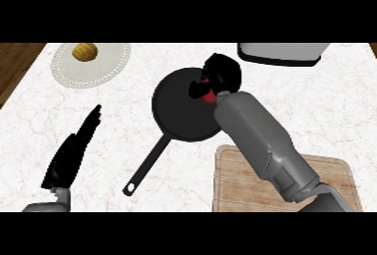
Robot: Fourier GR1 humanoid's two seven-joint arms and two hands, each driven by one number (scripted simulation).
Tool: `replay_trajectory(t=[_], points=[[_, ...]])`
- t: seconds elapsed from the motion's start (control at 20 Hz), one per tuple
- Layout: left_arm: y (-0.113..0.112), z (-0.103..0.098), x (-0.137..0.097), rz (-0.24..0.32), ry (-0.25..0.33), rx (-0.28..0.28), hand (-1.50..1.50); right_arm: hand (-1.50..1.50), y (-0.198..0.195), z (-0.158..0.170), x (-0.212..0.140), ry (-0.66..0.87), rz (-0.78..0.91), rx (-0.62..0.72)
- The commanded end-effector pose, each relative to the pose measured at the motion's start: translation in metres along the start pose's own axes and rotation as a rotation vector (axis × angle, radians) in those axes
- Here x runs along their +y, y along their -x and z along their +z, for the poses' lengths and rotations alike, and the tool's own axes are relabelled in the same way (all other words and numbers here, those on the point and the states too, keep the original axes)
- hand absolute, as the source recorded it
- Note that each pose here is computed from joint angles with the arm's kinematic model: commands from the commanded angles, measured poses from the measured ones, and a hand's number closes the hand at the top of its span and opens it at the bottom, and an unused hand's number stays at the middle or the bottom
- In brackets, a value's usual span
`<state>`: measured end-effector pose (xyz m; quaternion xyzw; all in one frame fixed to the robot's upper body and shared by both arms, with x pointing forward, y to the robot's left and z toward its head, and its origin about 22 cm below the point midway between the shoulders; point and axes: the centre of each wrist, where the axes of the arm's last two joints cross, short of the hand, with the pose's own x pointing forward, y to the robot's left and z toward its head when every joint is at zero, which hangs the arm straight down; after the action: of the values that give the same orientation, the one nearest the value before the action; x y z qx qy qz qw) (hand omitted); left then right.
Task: Pick the tomato from the cutting board and place it in the pan
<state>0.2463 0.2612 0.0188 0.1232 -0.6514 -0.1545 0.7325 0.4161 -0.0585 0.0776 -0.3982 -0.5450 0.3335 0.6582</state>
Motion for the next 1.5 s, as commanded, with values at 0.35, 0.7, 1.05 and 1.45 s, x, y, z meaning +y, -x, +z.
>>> replay_trajectory(t=[0.35,0.7,1.05,1.45], points=[[-0.011,-0.008,-0.008,-0.013,0.043,-0.039,0.0,-1.5,0.013,-0.014,-0.009,-0.059,-0.502,0.144],[0.004,-0.002,-0.003,-0.008,0.012,-0.012,0.0,-1.5,0.026,-0.015,-0.006,0.238,-0.665,0.071],[0.02,0.005,0.011,-0.018,-0.04,0.015,0.0,-1.5,0.033,-0.023,-0.011,0.408,-0.801,0.204],[0.02,0.023,0.007,0.01,-0.083,0.055,0.0,-1.5,0.122,-0.019,-0.003,0.5,-0.794,0.138]])
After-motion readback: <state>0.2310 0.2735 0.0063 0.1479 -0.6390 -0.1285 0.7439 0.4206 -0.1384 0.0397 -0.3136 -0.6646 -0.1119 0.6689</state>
